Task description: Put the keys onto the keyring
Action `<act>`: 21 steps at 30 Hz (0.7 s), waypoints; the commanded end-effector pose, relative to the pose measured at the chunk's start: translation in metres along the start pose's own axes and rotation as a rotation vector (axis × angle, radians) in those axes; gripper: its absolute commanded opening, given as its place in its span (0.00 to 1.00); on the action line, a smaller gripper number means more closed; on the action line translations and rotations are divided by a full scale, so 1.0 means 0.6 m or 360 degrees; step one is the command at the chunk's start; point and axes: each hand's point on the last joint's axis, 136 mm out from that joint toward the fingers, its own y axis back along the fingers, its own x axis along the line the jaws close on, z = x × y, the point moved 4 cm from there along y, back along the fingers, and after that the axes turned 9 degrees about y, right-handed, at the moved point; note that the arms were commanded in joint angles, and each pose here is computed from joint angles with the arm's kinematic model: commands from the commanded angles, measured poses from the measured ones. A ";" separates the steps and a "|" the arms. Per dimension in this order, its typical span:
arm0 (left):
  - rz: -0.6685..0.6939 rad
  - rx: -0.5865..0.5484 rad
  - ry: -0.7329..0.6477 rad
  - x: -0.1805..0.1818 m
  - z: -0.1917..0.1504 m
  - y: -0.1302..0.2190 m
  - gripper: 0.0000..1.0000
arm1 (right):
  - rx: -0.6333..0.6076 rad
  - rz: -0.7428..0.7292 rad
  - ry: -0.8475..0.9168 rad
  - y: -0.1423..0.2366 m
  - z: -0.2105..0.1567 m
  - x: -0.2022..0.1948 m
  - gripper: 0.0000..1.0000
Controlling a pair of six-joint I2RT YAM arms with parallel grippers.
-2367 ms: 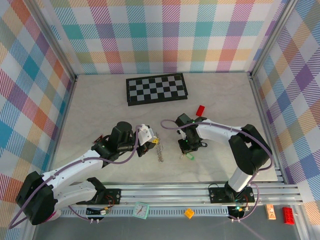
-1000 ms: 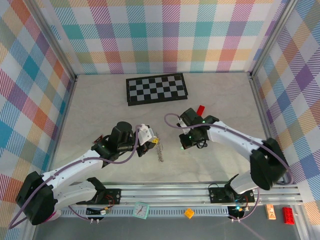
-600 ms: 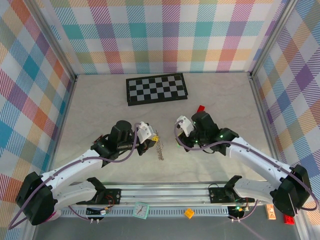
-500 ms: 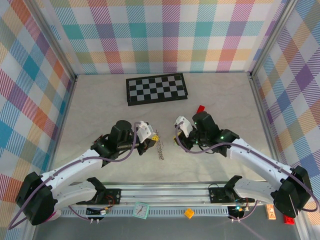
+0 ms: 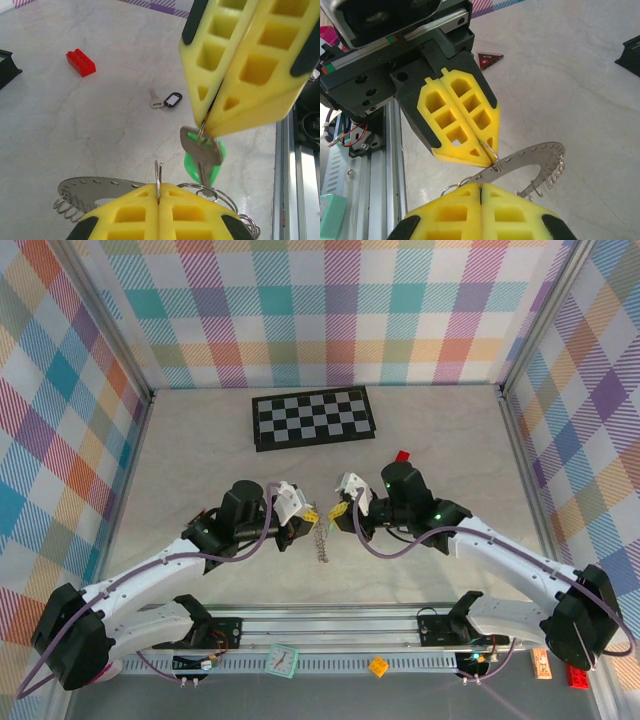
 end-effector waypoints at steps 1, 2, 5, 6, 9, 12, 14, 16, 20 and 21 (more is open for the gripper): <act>-0.0044 -0.0096 -0.0017 -0.007 0.034 0.004 0.00 | -0.0071 0.0034 0.0091 -0.008 0.022 0.002 0.00; -0.0046 -0.0096 -0.0017 -0.007 0.033 0.004 0.00 | -0.0067 0.0029 0.0090 -0.010 0.022 0.001 0.00; -0.0050 -0.0092 -0.0016 -0.007 0.032 0.003 0.00 | -0.0068 0.0004 0.0088 -0.015 0.023 -0.003 0.00; -0.0055 -0.0089 -0.0016 -0.008 0.031 0.002 0.00 | -0.0072 -0.0004 0.0088 -0.016 0.023 -0.004 0.00; -0.0061 -0.0087 -0.0017 -0.008 0.032 0.001 0.00 | -0.0069 -0.0021 0.0082 -0.019 0.024 -0.007 0.00; -0.0068 -0.0092 -0.0018 -0.009 0.034 0.001 0.00 | -0.0063 -0.0032 0.0082 -0.022 0.023 -0.009 0.00; -0.0073 -0.0089 -0.0018 -0.009 0.033 0.001 0.00 | -0.0060 -0.0038 0.0080 -0.023 0.023 -0.010 0.00; -0.0079 -0.0091 -0.0020 -0.010 0.033 0.001 0.00 | -0.0056 -0.0057 0.0078 -0.024 0.023 -0.014 0.00; -0.0079 -0.0080 -0.0017 -0.010 0.031 -0.001 0.00 | -0.0053 -0.0076 0.0055 -0.028 0.023 -0.019 0.00; -0.0081 -0.0077 -0.0017 -0.010 0.030 -0.001 0.00 | -0.0046 -0.0086 0.0045 -0.029 0.022 -0.021 0.00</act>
